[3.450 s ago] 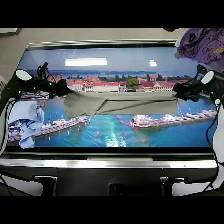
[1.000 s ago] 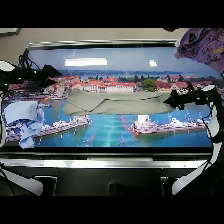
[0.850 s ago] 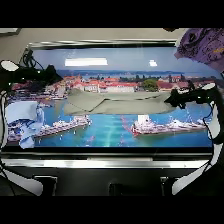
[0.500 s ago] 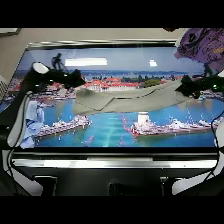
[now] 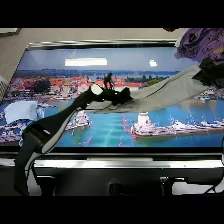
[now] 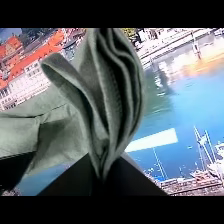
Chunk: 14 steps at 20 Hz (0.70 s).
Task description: Fold the clothes and pants, and hang the long-sleeved shirts on hangers.
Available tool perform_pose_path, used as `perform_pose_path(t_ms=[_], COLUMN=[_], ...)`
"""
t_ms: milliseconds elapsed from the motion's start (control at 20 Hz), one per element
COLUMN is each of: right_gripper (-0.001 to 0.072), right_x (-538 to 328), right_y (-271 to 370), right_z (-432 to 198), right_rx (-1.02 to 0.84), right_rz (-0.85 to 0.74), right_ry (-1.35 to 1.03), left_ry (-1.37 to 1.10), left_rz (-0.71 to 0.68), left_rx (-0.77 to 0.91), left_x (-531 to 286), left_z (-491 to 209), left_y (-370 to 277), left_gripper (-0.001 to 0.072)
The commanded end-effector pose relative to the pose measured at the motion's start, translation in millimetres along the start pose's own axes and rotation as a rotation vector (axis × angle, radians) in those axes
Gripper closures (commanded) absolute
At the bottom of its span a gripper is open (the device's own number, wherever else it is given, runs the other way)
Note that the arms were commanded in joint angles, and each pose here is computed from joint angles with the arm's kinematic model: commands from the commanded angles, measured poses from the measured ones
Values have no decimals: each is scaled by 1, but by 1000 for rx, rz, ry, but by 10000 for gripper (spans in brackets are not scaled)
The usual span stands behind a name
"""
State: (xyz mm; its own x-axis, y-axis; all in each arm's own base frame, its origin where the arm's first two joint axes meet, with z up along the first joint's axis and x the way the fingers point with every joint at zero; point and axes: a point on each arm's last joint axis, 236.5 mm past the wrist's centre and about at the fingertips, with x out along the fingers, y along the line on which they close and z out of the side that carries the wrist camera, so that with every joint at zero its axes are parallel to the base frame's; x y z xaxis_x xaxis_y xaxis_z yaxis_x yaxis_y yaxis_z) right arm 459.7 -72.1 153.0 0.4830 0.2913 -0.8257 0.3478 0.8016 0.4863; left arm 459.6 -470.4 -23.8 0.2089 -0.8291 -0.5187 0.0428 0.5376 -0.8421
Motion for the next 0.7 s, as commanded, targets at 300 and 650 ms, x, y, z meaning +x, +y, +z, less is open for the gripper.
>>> perform_pose_path(t_ms=[300,650], right_gripper=[679,679], right_x=[-40,-29], right_y=[22,54], right_z=[-9,-19], right_rx=[6,-56], right_rz=[25,63], right_ry=[-57,-39], left_ry=[67,108], left_rz=[-113,-124], left_rx=[-144,-138], left_x=[84,92], left_z=[-55,-76], left_y=[-32,-37], left_gripper=[689,689])
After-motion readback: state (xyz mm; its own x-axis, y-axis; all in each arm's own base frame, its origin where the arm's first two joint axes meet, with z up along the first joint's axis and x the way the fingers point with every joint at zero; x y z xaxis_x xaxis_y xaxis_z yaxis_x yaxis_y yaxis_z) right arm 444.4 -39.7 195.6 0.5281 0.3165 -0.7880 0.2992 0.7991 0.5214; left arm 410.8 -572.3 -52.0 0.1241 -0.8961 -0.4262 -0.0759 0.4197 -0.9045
